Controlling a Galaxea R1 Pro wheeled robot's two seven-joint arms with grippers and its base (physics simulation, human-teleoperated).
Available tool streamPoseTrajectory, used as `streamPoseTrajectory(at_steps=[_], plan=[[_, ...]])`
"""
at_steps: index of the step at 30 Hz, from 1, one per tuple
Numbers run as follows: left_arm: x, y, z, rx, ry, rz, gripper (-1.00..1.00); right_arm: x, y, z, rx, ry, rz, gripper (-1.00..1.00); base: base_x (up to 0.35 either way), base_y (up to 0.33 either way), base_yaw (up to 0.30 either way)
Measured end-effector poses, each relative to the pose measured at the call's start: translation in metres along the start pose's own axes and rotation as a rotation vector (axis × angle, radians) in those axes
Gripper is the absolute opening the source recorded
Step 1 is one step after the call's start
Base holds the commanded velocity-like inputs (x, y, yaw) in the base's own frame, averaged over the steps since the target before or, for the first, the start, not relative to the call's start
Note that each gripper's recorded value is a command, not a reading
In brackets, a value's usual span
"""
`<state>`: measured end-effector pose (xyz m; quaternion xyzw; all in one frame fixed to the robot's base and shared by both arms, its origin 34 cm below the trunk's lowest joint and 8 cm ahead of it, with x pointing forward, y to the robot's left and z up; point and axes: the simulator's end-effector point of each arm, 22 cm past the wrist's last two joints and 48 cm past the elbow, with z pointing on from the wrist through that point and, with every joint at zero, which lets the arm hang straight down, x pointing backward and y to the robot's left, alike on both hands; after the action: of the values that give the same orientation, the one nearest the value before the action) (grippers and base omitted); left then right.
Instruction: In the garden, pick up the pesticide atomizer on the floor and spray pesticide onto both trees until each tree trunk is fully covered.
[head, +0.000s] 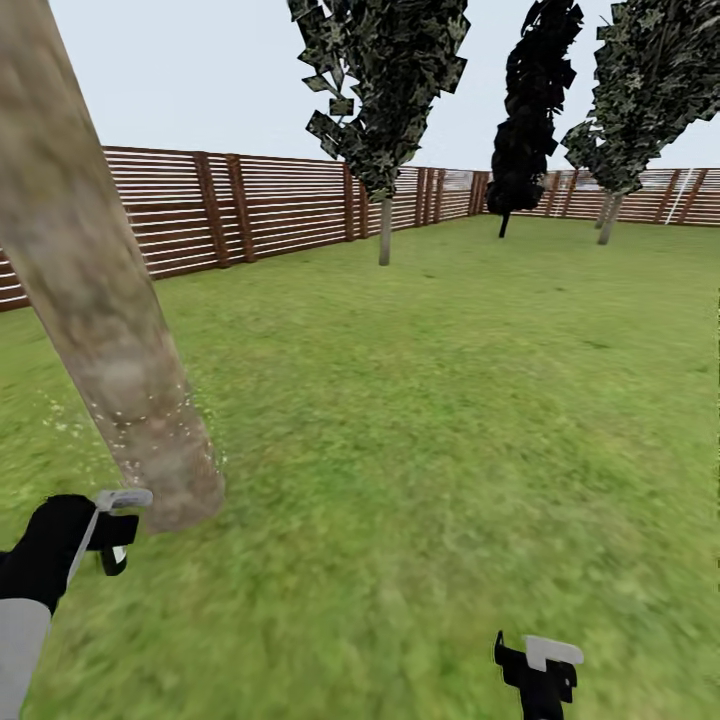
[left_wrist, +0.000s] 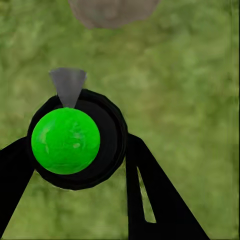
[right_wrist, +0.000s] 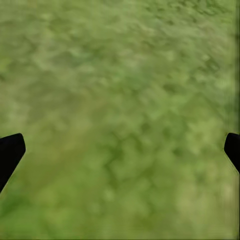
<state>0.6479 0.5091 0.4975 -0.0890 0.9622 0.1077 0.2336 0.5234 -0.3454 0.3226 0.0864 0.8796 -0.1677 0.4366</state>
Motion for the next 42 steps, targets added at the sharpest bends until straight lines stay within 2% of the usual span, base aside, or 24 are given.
streamPoseTrajectory(at_steps=[3, 8, 16, 21, 24, 28, 34, 35, 37, 40, 42], plan=[[0.003, -0.041, 0.005, 0.049, -0.003, 0.005, -1.0, 0.0, 0.0, 0.0, 0.0, 0.0, 0.0, 1.0, 0.0, -0.274, 0.0], [0.002, -0.019, 0.004, 0.005, -0.005, 0.009, -1.0, 0.0, 0.0, 0.0, 0.0, 0.0, 0.0, 1.0, 0.0, -0.274, 0.134], [0.007, -0.039, 0.008, 0.021, 0.005, 0.004, -1.0, 0.0, 0.0, 0.0, 0.0, 0.001, 0.0, 1.0, 0.048, -0.274, 0.275], [0.005, -0.027, 0.006, -0.004, 0.0, 0.006, -1.0, 0.0, 0.0, 0.0, 0.0, 0.001, 0.0, 1.0, 0.161, -0.237, 0.109], [0.004, -0.016, 0.006, -0.057, -0.002, 0.006, -1.0, 0.0, 0.0, 0.0, 0.0, 0.0, 0.0, 1.0, 0.296, -0.11, 0.005], [0.006, -0.019, 0.006, -0.06, 0.001, 0.001, -1.0, 0.0, 0.0, 0.0, 0.0, 0.0, 0.0, 1.0, 0.316, -0.08, 0.03], [0.007, -0.018, 0.007, -0.062, 0.003, 0.001, -1.0, 0.0, 0.0, 0.0, -0.001, 0.0, 0.0, 1.0, 0.305, -0.018, 0.255], [0.007, -0.014, 0.007, -0.067, 0.004, -0.001, -1.0, 0.0, 0.0, 0.0, -0.001, 0.0, 0.0, 1.0, 0.078, 0.0, 0.275], [0.011, -0.003, 0.008, -0.075, 0.008, -0.034, -1.0, 0.0, 0.0, 0.0, -0.001, 0.0, 0.0, 1.0, 0.022, 0.0, 0.173], [0.037, -0.022, 0.02, -0.037, 0.067, -0.045, -1.0, 0.0, 0.0, 0.0, 0.0, 0.001, 0.0, 1.0, 0.003, 0.0, 0.023], [0.043, -0.037, 0.023, -0.017, 0.081, -0.04, -1.0, 0.0, -0.001, 0.0, 0.0, 0.0, -0.001, 1.0, 0.0, 0.0, 0.002]])
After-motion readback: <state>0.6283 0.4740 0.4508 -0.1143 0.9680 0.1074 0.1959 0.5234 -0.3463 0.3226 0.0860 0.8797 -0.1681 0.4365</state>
